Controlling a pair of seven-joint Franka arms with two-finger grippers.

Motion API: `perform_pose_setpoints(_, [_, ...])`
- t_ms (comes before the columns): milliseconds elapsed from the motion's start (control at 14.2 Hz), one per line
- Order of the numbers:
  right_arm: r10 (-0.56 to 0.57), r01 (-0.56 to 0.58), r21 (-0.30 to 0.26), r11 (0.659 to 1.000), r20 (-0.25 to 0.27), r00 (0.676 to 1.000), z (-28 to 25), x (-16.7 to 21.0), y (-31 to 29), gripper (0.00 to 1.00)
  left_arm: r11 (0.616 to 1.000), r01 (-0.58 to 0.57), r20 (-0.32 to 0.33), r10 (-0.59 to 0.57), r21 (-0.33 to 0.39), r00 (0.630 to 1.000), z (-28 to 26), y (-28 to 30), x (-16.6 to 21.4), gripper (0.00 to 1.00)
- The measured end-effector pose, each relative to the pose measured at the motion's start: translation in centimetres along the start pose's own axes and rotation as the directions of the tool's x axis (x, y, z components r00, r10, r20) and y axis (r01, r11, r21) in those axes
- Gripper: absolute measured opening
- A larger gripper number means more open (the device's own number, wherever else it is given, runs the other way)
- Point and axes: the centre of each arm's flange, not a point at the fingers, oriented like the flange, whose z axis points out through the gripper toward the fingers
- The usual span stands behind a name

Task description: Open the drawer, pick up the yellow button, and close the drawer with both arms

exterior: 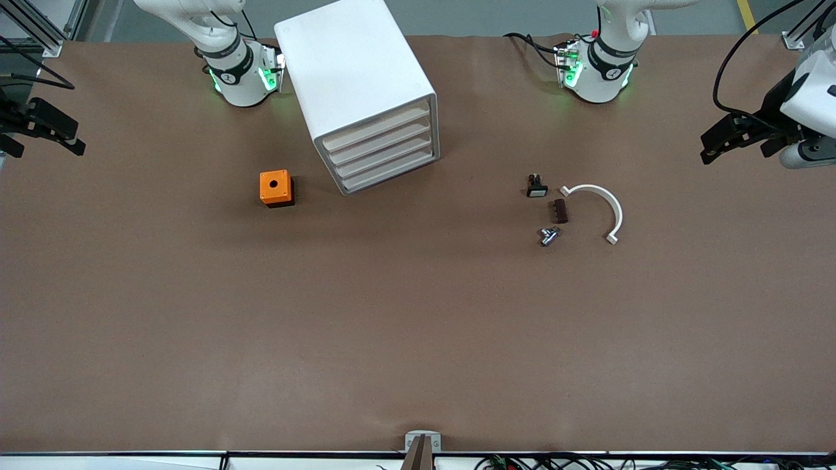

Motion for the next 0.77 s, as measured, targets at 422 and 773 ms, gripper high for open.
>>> perform_pose_setpoints(422, [-0.001,0.001,0.000,1.000,0.001,1.000,0.0,0.0,0.0,1.00,1.000,0.003,0.011,-0.003,0.001,1.000,0.4,-0.1,0.3,1.00])
perform_pose_setpoints(773, [-0.001,0.001,0.000,1.000,0.002,1.000,0.1,0.0,0.0,1.00,1.000,0.031,0.103,-0.031,0.000,0.994,5.3,1.7,2.6,1.00])
